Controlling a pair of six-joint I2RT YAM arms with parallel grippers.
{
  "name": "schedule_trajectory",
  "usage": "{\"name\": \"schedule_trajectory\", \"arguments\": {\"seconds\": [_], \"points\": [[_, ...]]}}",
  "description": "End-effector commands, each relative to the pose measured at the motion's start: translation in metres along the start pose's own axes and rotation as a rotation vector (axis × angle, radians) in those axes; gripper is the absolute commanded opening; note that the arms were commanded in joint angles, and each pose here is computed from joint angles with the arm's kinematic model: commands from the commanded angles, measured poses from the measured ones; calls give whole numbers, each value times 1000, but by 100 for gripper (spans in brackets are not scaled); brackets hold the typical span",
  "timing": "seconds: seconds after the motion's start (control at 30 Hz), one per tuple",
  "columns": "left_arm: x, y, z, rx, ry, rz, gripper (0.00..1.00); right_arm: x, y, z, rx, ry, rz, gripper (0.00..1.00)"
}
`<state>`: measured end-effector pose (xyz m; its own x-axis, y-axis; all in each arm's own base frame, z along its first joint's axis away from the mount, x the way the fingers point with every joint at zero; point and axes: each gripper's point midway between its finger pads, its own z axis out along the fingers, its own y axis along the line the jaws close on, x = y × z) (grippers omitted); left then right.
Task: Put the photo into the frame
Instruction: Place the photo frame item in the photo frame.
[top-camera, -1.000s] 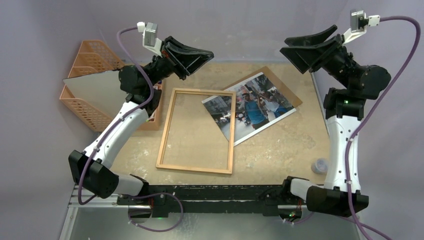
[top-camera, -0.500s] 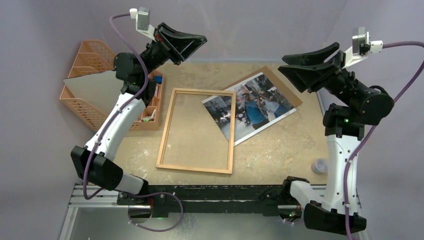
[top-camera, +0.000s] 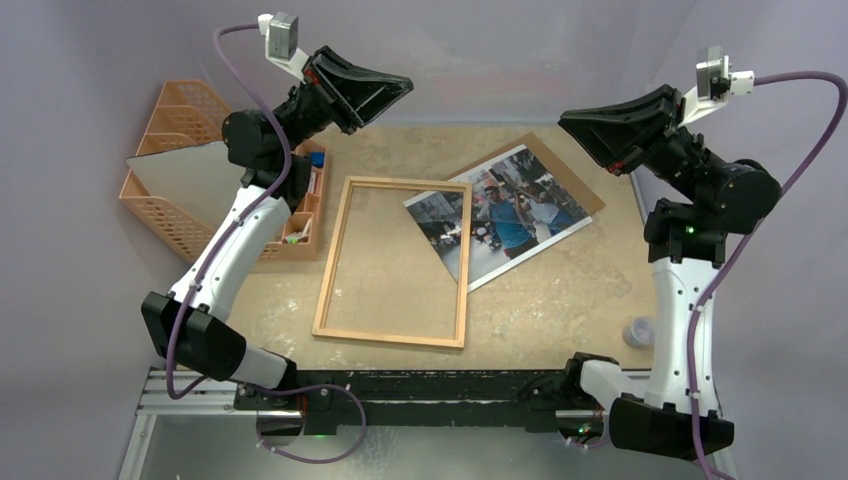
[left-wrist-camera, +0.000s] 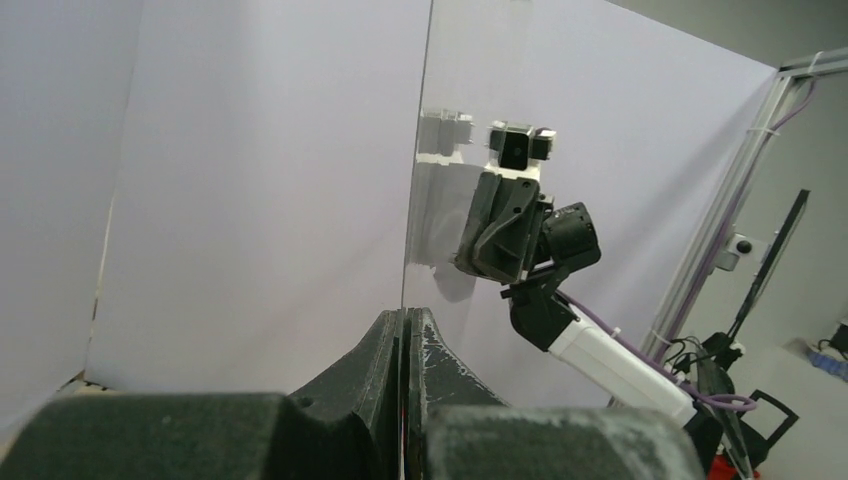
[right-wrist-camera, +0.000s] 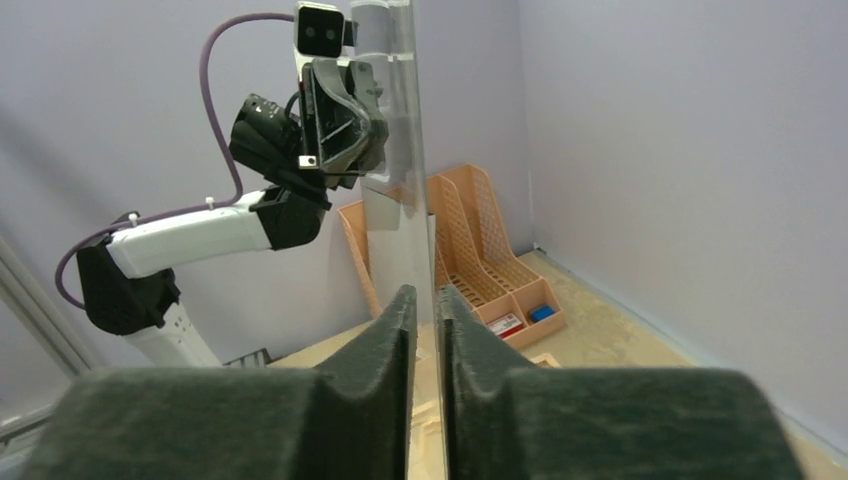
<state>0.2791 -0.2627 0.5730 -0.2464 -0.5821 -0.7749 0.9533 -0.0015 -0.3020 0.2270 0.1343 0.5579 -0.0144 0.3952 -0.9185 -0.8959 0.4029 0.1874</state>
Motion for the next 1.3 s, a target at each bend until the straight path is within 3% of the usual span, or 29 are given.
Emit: {"name": "schedule_trajectory", "arguments": {"seconds": [0.0, 0.07, 0.17, 0.37, 0.5, 0.83, 0.97, 1.27], "points": [[-23, -30, 3, 86, -60, -3, 0, 5, 4, -1, -26, 40, -44, 9], [-24, -31, 3, 84, -59, -7, 0, 6, 2, 0, -26, 41, -40, 0], [-22, -24, 3, 37, -47, -4, 4, 5, 1, -1, -17, 24, -35, 0], [-3, 38, -22, -316, -9, 92, 56, 11, -24, 0, 73, -3, 87, 0], [20, 89, -68, -645, 60, 139, 74, 32, -54, -5, 160, -10, 221, 0], [114, 155, -234, -1314, 386, 116, 81, 121, -115, -27, 359, 22, 607, 0], [165, 168, -295, -1474, 495, 55, 81, 156, -120, -16, 386, 29, 719, 0], [221, 190, -384, -1781, 543, -47, 81, 217, -108, 22, 382, 59, 874, 0]]}}
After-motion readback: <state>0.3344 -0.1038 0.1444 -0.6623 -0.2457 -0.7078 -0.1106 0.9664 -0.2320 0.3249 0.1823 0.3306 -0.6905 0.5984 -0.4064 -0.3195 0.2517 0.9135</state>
